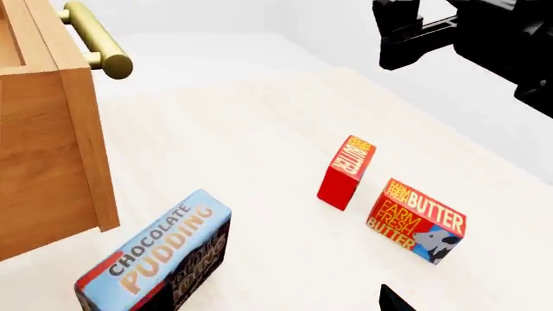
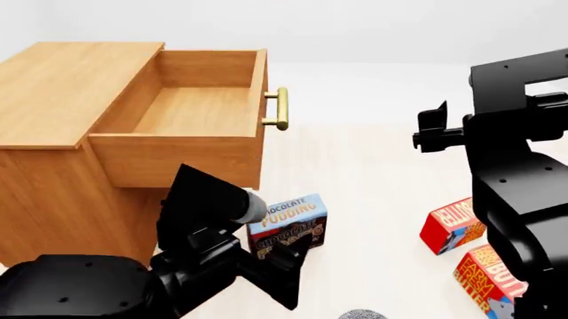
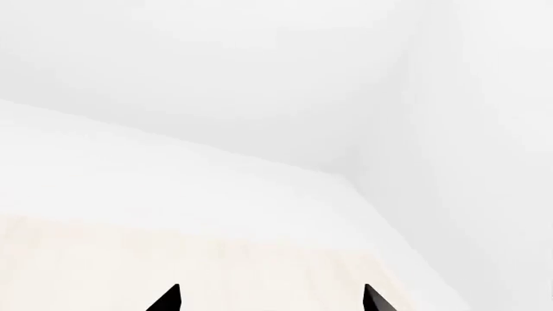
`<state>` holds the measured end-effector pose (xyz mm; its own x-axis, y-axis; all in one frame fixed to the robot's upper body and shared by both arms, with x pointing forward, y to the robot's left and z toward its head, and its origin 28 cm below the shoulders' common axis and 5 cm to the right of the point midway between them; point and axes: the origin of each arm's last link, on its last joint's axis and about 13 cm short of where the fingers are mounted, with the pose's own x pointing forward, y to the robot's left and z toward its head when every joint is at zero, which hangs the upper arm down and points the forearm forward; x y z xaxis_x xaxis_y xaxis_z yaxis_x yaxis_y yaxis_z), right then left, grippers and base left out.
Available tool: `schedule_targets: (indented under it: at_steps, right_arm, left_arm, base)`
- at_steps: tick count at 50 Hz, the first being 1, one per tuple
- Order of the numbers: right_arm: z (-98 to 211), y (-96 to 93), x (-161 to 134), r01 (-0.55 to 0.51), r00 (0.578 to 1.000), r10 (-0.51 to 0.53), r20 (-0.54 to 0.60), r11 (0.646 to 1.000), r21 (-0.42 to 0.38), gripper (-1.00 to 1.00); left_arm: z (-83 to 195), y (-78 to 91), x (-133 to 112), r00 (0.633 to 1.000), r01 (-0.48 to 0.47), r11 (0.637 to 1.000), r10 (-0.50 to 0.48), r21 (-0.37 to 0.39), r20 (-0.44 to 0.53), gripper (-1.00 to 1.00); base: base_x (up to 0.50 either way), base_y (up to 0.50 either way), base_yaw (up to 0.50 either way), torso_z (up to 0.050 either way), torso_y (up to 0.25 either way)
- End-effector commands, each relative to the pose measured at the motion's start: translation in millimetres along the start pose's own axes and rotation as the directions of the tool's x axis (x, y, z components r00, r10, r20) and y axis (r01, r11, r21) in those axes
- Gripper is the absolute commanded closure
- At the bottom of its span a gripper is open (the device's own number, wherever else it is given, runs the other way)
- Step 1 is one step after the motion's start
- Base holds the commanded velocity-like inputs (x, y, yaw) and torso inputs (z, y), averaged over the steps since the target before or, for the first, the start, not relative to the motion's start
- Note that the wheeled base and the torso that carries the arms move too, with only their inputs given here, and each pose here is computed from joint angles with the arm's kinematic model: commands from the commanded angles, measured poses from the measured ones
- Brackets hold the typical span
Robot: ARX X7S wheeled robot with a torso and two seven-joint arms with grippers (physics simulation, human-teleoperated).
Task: Put the bowl in the top drawer of the cabinet.
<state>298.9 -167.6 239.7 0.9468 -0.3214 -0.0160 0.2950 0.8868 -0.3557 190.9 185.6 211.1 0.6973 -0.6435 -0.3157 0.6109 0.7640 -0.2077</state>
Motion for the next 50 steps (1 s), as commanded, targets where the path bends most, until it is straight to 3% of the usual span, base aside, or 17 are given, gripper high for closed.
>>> schedule_targets:
  at_steps: [1,16,34,50]
  right_arm:
    - [-4.4,2.0,2.8,0.0,1.0,0.0,-0.011,1.0,-0.006,-1.0]
    - [-8.3,7.4,8.1,-0.011,1.0,0.011,-0.025,1.0,-0.018,-1.0]
    - [-11.6,14.5,13.2,-0.026,0.999,0.025,-0.03,0.999,-0.029,-1.0]
    - [-8.2,9.8,7.4,0.004,1.0,-0.004,0.004,1.0,0.005,-1.0]
  left_arm:
    - [-30.4,-1.5,6.9,0.995,0.005,0.997,-0.014,-0.08,-0.102,-1.0]
    - [-38.6,-0.5,15.2,0.985,-0.045,0.983,0.013,-0.179,-0.172,-1.0]
    - [-52.6,-7.9,40.8,0.953,-0.037,0.959,-0.05,-0.279,-0.299,-1.0]
    - [-68.6,-19.7,40.4,0.93,-0.024,0.958,-0.083,-0.287,-0.358,-1.0]
  base:
    - [0.0,0.0,0.0,0.0,0.0]
    - [0.0,0.0,0.0,0.0,0.0]
    - [0.0,0.0,0.0,0.0,0.0]
    - [0.0,0.0,0.0,0.0,0.0]
